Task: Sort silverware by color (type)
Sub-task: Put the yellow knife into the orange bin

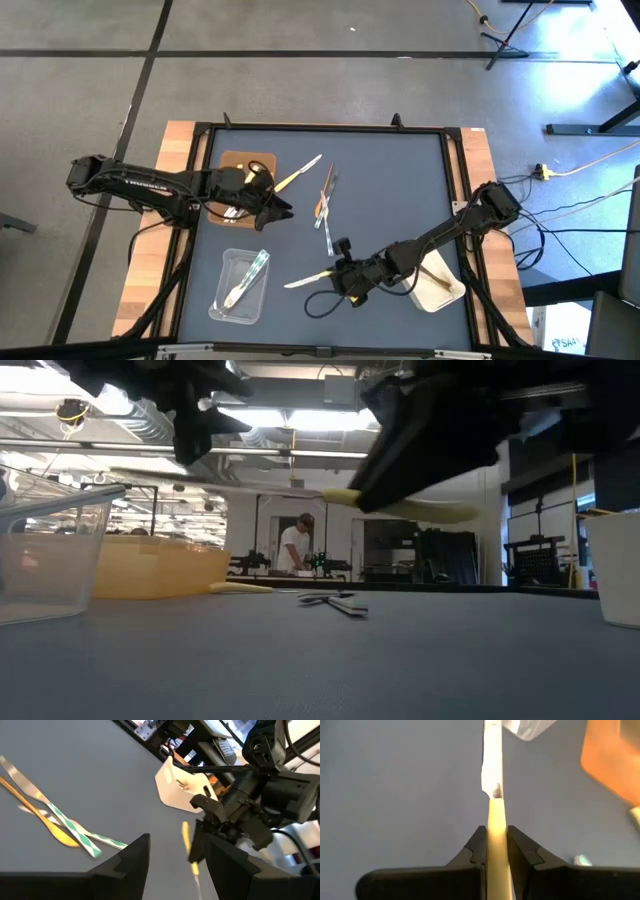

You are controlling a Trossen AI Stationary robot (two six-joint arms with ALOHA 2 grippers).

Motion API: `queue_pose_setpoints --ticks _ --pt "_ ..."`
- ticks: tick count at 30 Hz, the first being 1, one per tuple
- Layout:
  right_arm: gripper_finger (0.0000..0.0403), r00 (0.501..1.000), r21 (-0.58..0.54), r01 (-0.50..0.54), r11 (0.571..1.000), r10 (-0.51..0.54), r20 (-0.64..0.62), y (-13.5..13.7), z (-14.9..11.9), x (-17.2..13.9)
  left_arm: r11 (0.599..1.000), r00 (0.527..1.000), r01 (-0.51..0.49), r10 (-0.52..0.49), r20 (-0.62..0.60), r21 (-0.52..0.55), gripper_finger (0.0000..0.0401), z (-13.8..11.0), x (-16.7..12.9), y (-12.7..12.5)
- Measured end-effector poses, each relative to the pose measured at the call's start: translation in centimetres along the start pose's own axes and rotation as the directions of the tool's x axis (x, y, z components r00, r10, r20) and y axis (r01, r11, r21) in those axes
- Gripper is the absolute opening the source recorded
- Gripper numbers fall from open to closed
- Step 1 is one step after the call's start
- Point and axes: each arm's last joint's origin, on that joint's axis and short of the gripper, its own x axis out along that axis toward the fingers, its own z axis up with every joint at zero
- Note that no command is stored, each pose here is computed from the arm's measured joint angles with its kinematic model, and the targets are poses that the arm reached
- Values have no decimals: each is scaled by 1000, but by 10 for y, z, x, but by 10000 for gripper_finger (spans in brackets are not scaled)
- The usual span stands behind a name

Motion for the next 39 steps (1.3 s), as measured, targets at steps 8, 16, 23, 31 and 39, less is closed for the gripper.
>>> queue_pose_setpoints --ticks 8,16,23,31,39 --pt "34 999 -158 40 987 -39 8 -13 3 2 991 999 32 -37 -35 -131 179 -8 1 -9" --pt "34 994 -270 96 958 -76 83 -19 11 3 970 994 27 -51 -93 -242 179 -20 7 -16" --pt "34 992 -284 103 953 -77 101 -19 13 2 938 982 -14 -52 -182 -347 179 -40 27 -19" --pt "34 989 -277 87 957 -49 141 -19 16 2 924 966 1 -100 -239 -381 179 -44 54 -39" --pt "34 987 -273 91 958 -52 150 -19 17 2 932 934 25 -150 -324 -361 179 -44 90 -61"
